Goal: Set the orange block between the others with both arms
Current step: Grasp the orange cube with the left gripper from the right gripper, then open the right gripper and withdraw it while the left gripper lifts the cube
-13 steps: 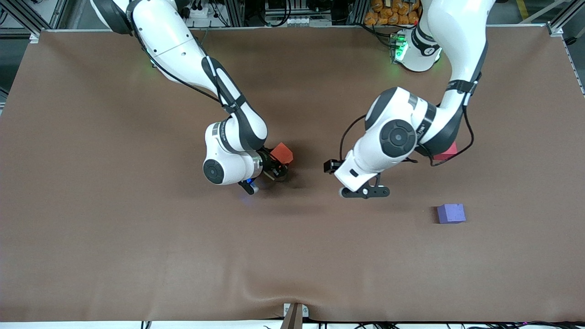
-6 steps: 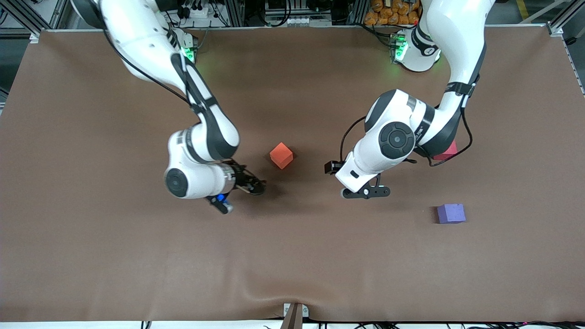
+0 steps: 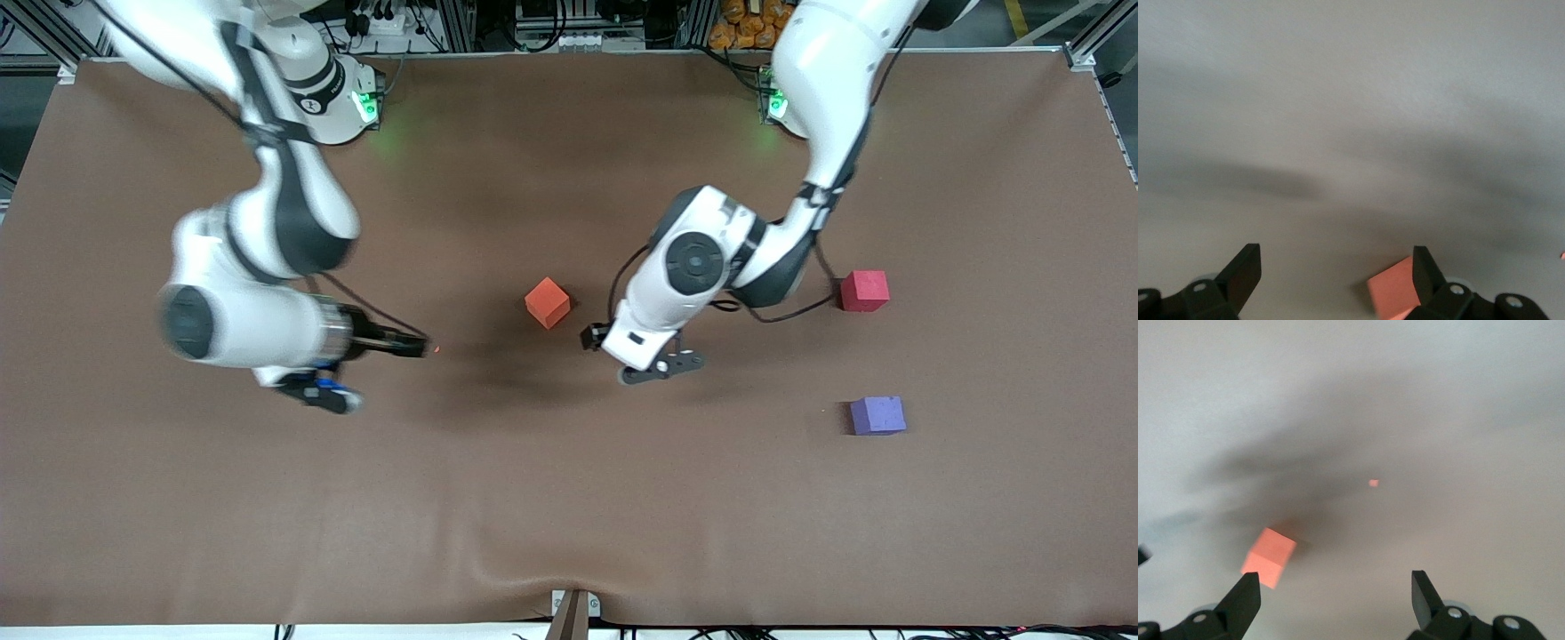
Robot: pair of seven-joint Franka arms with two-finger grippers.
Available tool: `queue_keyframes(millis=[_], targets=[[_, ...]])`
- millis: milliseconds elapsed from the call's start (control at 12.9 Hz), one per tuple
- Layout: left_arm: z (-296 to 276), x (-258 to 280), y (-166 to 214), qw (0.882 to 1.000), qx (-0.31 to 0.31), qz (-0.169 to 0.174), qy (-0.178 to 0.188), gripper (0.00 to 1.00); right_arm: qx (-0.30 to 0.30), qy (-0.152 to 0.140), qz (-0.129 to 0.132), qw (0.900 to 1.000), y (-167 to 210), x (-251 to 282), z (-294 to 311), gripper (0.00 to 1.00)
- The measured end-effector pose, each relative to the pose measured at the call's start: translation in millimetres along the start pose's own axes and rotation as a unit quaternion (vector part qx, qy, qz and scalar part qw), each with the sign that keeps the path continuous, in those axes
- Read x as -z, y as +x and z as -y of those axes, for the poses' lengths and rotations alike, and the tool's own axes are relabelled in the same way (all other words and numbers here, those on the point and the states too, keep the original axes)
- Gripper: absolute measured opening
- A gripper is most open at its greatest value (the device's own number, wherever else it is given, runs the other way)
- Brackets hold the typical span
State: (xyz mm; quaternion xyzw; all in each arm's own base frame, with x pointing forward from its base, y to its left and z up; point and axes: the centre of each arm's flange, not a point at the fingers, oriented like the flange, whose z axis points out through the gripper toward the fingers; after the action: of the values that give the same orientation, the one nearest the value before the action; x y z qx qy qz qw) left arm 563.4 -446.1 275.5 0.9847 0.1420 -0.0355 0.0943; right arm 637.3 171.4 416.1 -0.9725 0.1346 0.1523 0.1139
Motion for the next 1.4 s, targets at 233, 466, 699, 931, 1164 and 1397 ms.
queue_keyframes(millis=[233,466,699,931,1164,1397], targets=[[-14,-28,-5,0.999,0.035,-0.01,-0.018,1.0,0.035,-0.016,-0.002,0.999,-1,67,-83,1.0],[-28,-30,-19,0.997,0.078,-0.009,-0.022,1.0,0.085,-0.05,-0.034,0.994,-3,107,-132,1.0],[-46,-35,-49,0.993,0.116,-0.006,-0.02,1.0,0.127,-0.087,-0.051,0.987,-9,131,-158,1.0],[-57,-44,-72,0.988,0.154,-0.002,-0.014,1.0,0.137,-0.123,-0.062,0.981,-21,154,-171,1.0],[-60,-60,-86,0.984,0.177,0.004,-0.002,1.0,0.141,-0.132,-0.066,0.979,-43,176,-170,1.0],[-52,-75,-93,0.983,0.177,0.019,0.035,1.0,0.147,-0.133,-0.071,0.978,-61,201,-167,1.0]])
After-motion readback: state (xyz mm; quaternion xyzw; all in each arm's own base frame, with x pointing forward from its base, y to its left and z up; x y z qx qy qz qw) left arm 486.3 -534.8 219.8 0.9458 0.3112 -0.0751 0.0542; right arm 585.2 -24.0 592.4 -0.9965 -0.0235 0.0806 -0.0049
